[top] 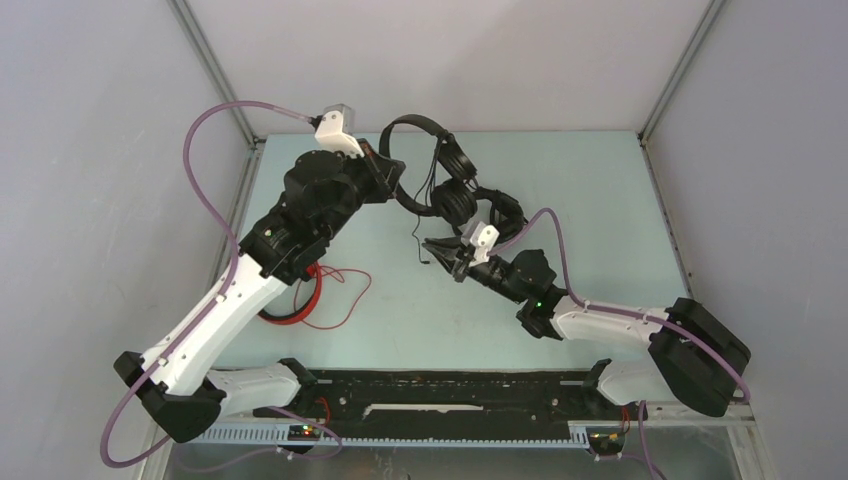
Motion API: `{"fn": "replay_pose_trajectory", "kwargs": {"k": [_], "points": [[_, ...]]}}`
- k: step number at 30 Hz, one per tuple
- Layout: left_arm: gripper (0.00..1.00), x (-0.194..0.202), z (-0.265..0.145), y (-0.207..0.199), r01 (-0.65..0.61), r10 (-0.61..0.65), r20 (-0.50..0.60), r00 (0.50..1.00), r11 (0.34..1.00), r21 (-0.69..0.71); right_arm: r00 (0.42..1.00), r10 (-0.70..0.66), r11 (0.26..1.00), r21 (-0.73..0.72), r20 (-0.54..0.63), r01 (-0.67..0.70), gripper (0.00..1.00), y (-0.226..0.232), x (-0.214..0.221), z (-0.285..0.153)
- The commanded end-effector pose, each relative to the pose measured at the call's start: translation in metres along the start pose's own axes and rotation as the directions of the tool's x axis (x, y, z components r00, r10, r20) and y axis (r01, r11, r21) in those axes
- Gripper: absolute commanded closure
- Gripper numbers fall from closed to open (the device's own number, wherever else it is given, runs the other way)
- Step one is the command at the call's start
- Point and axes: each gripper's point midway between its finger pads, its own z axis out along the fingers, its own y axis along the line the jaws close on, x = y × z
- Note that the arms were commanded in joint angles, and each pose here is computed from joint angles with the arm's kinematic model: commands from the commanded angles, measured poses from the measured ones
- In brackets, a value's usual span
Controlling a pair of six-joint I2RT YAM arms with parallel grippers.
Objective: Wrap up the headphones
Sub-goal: Wrap the headphones cable around the headphones.
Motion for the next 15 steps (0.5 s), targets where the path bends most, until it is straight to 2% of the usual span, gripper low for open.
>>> {"fn": "replay_pose_trajectory", "kwargs": {"k": [1, 6, 9, 11, 15], "points": [[1.00, -0.045, -0.015, -0.027, 0.056, -0.065, 0.107, 0.992, 0.995, 0.083, 0.998, -0.024, 0.998, -0.052, 0.062, 0.027, 0.80, 0.009, -0.025, 0.004], [1.00, -0.044, -0.014, -0.028, 0.056, -0.066, 0.103, 0.993, 0.994, 0.090, 0.996, -0.021, 0.996, -0.082, 0.087, 0.028, 0.61, 0.017, -0.033, 0.004], [1.00, -0.045, -0.014, -0.030, 0.061, -0.071, 0.101, 0.992, 0.994, 0.096, 0.996, -0.015, 0.997, -0.080, 0.093, 0.022, 0.59, 0.017, -0.032, 0.006], [1.00, -0.045, -0.014, -0.030, 0.064, -0.074, 0.101, 0.992, 0.993, 0.098, 0.996, -0.012, 0.998, -0.067, 0.087, 0.018, 0.64, 0.015, -0.028, 0.007], [1.00, -0.047, -0.015, -0.032, 0.064, -0.074, 0.100, 0.992, 0.993, 0.103, 0.998, -0.012, 0.998, -0.058, 0.063, 0.016, 1.00, 0.014, -0.020, 0.008]]}}
